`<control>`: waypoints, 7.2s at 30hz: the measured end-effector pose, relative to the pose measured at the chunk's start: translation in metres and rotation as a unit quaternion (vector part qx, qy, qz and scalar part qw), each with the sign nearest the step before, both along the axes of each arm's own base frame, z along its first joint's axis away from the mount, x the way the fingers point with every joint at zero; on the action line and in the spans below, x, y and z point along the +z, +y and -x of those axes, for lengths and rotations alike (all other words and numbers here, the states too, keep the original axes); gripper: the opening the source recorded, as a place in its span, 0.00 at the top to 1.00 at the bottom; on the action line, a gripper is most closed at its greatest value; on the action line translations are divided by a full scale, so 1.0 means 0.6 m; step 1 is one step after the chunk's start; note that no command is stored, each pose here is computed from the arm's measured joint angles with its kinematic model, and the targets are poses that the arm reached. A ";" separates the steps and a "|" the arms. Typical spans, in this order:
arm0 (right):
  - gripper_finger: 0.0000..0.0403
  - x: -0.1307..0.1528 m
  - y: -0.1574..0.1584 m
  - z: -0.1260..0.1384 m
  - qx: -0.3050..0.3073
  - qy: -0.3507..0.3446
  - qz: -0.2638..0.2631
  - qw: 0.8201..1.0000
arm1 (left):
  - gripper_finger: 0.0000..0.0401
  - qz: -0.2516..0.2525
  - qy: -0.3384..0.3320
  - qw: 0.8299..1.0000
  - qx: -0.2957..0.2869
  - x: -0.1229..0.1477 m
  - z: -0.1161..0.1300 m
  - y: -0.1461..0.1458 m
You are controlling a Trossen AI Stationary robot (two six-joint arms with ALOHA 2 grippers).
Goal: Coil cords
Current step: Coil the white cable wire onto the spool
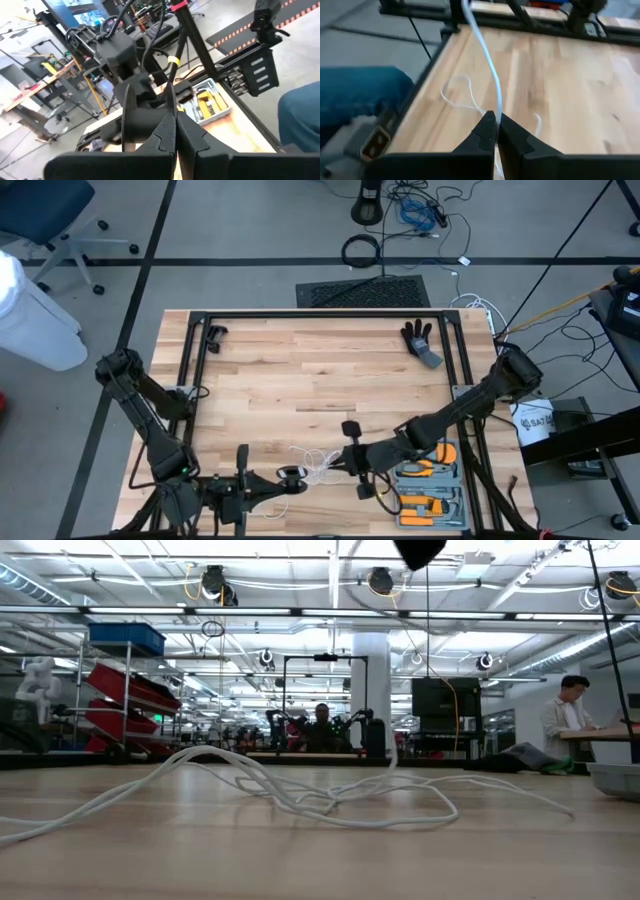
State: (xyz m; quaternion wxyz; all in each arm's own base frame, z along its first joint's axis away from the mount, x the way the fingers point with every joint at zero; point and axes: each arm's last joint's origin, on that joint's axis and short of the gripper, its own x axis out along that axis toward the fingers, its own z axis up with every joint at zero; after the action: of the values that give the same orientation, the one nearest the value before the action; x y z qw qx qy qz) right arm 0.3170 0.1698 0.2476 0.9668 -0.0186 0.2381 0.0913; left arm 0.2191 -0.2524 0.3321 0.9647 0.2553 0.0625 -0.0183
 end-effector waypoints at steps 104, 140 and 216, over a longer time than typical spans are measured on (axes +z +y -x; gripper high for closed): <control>0.75 0.036 0.016 0.005 0.085 -0.059 -0.063 0.993 | 1.00 0.005 -0.066 0.982 -0.176 -0.019 -0.104 0.014; 0.55 -0.037 0.053 -0.029 0.025 -0.103 0.046 0.993 | 1.00 0.056 -0.046 0.992 -0.101 0.006 -0.056 0.008; 0.53 -0.052 0.039 -0.032 -0.039 -0.067 0.050 0.996 | 1.00 0.052 -0.051 0.994 -0.081 0.007 -0.041 -0.004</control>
State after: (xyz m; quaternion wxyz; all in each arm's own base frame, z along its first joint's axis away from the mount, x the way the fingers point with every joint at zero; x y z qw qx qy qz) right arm 0.3361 0.1933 0.2163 0.9812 -0.0638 0.1775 0.0401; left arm 0.2436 -0.2548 0.3362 0.9740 0.2092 -0.0091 -0.0868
